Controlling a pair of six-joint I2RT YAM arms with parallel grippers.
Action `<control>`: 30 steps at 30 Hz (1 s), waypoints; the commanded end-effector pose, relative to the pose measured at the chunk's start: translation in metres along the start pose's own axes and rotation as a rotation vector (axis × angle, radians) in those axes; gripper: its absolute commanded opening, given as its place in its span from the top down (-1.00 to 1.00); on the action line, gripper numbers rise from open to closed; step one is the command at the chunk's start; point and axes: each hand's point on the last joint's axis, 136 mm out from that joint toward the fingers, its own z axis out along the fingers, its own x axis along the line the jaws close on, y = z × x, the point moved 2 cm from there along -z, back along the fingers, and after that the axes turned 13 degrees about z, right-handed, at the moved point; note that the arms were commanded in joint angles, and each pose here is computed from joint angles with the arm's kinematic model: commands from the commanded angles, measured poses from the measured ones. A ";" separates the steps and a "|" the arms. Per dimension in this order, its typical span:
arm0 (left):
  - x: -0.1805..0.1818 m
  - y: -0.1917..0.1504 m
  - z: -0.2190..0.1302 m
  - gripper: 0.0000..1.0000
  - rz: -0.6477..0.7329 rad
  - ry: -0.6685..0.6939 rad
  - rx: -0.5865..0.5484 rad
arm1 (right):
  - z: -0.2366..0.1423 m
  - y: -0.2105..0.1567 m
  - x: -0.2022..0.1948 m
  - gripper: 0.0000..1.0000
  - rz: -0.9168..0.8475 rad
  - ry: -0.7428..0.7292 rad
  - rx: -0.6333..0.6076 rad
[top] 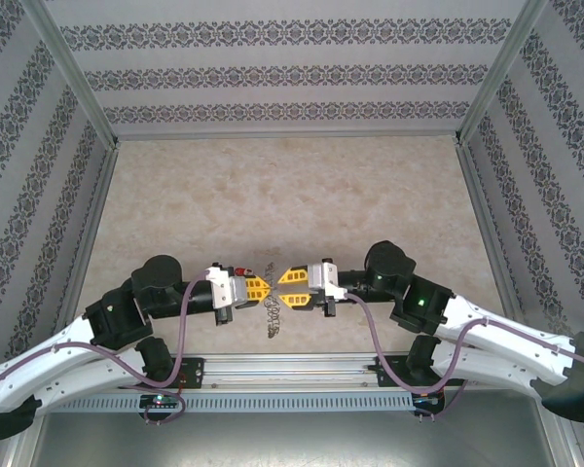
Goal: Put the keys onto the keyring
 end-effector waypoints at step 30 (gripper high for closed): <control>0.061 -0.113 -0.104 1.00 -0.325 0.823 0.524 | 0.071 -0.180 -0.163 -0.20 0.610 -0.462 0.653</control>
